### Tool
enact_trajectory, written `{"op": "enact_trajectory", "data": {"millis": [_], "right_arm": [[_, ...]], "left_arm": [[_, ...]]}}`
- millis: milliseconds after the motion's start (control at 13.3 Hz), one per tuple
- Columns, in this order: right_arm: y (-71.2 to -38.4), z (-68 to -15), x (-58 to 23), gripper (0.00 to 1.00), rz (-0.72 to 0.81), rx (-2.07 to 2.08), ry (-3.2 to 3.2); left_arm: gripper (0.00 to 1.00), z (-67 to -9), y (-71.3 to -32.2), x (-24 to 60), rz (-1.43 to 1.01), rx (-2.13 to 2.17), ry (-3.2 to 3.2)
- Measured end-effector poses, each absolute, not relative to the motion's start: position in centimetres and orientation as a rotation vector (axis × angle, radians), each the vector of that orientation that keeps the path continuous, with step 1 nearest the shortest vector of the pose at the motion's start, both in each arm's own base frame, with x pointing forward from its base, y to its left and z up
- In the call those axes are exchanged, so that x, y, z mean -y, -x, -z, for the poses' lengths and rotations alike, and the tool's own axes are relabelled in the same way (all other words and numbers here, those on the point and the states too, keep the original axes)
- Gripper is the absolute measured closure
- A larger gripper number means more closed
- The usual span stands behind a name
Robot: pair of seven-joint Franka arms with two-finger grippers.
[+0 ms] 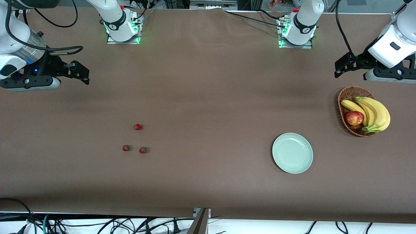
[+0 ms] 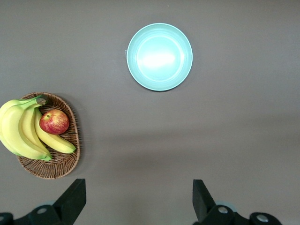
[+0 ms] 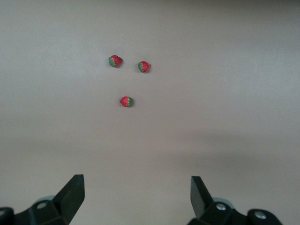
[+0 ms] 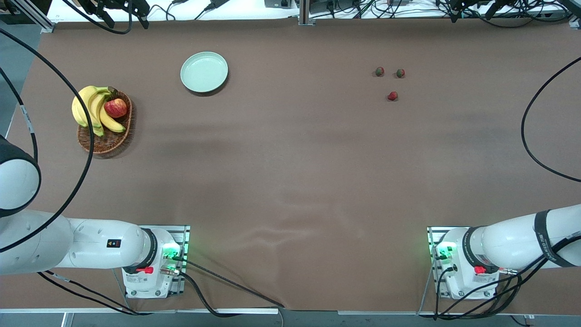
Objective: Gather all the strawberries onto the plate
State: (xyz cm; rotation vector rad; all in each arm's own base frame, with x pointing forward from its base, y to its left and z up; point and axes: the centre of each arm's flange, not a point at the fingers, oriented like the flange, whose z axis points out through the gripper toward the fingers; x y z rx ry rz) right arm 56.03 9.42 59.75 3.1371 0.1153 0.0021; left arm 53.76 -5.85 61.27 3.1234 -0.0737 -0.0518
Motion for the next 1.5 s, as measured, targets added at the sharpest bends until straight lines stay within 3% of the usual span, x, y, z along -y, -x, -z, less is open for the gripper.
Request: {"op": "enact_trajectory", "data": {"millis": [1498], "right_arm": [[-55.70, -59.47, -9.22, 0.00, 0.050, -0.117, -3.132]], "left_arm": [[0.00, -61.58, -53.71, 6.35, 0.060, 0.089, -3.123]]}}
